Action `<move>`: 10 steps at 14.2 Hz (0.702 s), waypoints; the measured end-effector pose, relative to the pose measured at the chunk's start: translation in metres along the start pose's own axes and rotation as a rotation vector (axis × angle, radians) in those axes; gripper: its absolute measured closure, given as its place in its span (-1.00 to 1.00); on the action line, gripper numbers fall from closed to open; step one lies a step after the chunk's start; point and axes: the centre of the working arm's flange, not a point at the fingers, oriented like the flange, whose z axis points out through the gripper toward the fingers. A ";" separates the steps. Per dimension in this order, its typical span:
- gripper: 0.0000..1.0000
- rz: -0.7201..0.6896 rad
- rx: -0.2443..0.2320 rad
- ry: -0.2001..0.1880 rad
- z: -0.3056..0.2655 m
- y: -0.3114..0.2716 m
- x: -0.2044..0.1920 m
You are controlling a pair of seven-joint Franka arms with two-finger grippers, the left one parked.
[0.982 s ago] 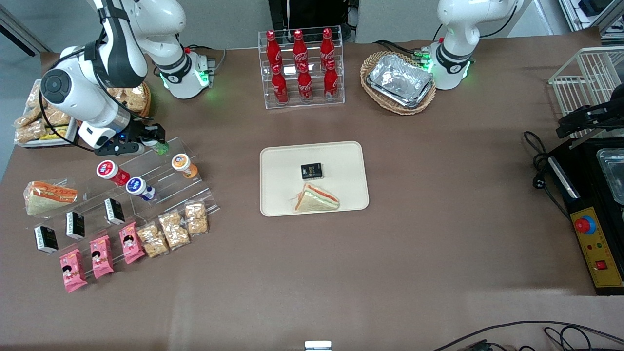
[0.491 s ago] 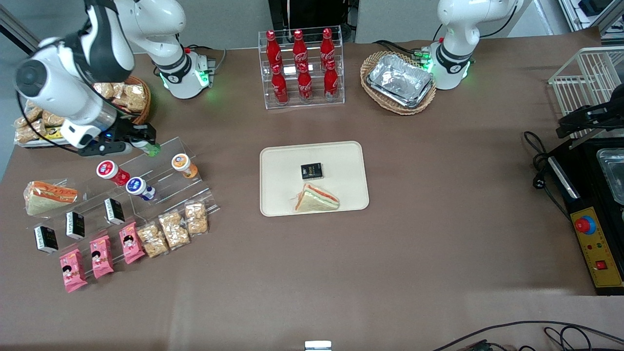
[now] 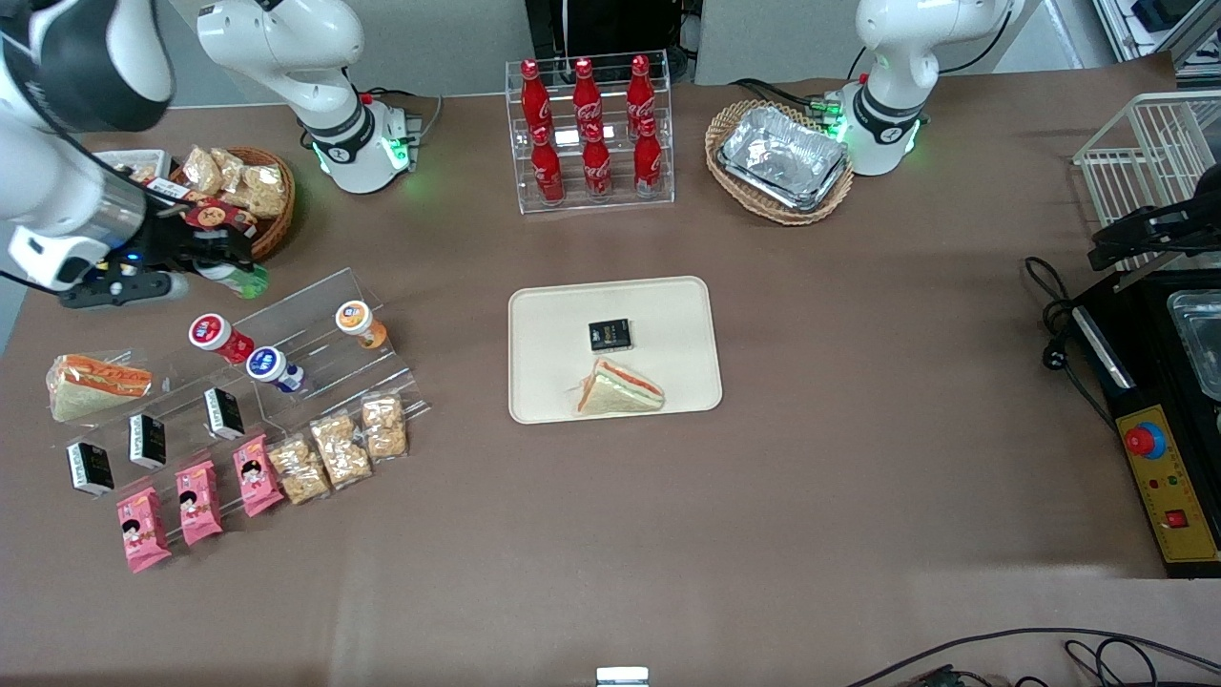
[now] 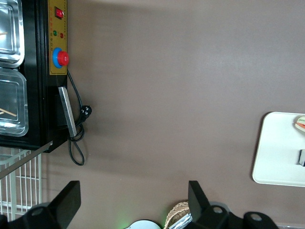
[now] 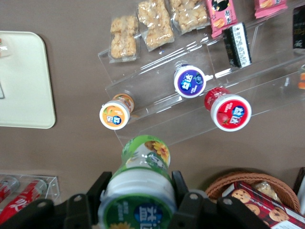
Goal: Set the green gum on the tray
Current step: 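Lift the green-labelled bottle off the rack with the right gripper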
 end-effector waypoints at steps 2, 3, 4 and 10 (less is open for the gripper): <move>-0.15 -0.004 0.002 -0.014 -0.025 -0.001 0.008; -0.15 -0.010 0.001 -0.017 -0.035 -0.004 0.011; -0.15 -0.019 0.006 -0.017 -0.040 -0.009 0.015; -0.15 0.040 0.030 -0.054 -0.019 -0.134 0.023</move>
